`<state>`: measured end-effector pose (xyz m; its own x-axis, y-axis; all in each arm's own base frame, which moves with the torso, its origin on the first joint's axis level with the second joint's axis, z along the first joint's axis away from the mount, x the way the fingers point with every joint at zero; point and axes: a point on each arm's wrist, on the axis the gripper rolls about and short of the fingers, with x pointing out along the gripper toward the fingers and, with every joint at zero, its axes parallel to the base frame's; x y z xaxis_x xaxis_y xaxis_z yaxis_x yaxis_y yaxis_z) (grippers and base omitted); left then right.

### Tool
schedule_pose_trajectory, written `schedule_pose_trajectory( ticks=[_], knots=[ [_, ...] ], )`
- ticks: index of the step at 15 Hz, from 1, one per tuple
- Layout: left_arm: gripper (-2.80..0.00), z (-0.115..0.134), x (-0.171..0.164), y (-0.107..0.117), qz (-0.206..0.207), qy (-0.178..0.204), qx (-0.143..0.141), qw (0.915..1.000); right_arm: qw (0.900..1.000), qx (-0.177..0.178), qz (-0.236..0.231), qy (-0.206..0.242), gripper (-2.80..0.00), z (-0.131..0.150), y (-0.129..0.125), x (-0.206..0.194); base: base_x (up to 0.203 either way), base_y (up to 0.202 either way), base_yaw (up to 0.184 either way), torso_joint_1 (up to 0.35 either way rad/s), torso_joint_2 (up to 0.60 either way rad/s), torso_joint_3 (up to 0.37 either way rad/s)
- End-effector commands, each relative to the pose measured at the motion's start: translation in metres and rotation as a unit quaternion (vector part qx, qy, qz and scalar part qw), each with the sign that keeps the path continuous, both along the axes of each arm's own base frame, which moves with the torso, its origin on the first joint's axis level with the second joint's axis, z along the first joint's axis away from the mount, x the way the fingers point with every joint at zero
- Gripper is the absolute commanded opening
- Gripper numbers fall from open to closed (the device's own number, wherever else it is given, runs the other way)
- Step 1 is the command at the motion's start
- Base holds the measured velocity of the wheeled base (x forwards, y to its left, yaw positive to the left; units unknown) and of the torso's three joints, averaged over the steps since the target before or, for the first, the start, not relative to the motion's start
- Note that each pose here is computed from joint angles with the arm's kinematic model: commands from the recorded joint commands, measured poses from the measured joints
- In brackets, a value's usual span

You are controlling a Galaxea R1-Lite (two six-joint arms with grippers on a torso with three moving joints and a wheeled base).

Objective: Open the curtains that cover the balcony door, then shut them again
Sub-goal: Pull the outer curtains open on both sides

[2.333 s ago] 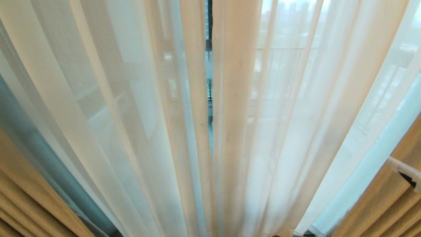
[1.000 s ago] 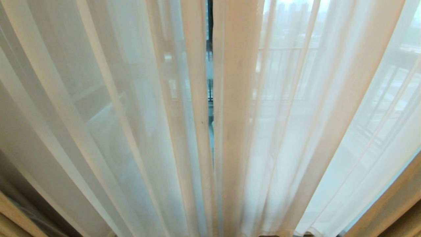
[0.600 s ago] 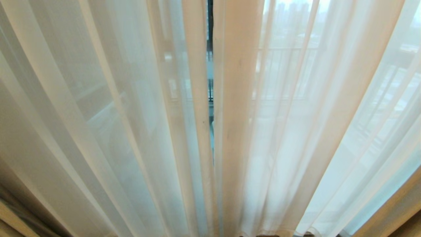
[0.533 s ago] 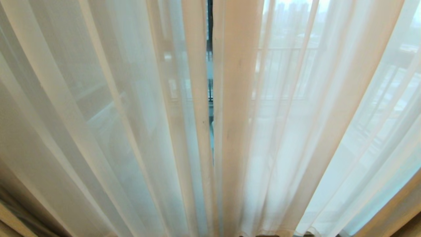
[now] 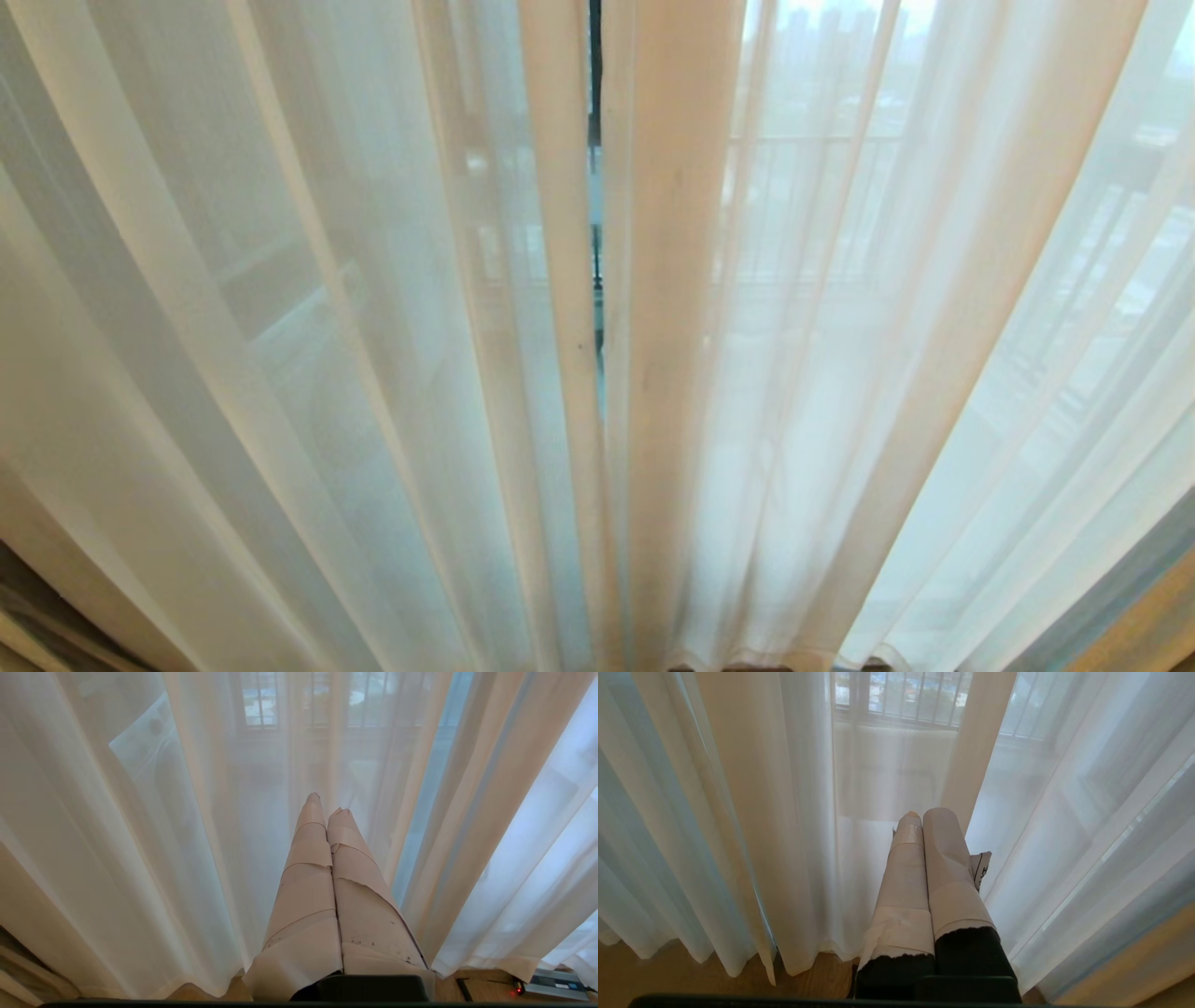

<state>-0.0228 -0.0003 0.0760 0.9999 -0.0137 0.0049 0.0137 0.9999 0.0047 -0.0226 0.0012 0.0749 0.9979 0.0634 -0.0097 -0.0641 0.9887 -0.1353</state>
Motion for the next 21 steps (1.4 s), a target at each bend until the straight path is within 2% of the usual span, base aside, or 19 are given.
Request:
schedule_pose_trajectory(
  ticks=[1, 7, 21],
  knots=[
    [-2.8, 0.0001, 0.0, 0.0, 0.0, -0.001, 0.0, 1.0, 1.0, -0.013, 0.002, -0.004, -2.8, 0.0002, 0.0001, -0.0003, 0.0, 0.0, 0.0, 0.0, 0.0, 0.0],
    [-2.8, 0.0001, 0.0, 0.0, 0.0, -0.001, 0.0, 1.0, 1.0, 0.011, 0.0, -0.001, -2.8, -0.0001, 0.0, -0.0003, 0.0, 0.0, 0.0, 0.0, 0.0, 0.0],
    [-2.8, -0.0001, 0.0, 0.0, 0.0, 0.0, 0.001, 1.0, 1.0, 0.012, 0.001, -0.001, -2.8, -0.0001, 0.0, -0.0003, 0.0, 0.0, 0.0, 0.0, 0.0, 0.0]
  ],
)
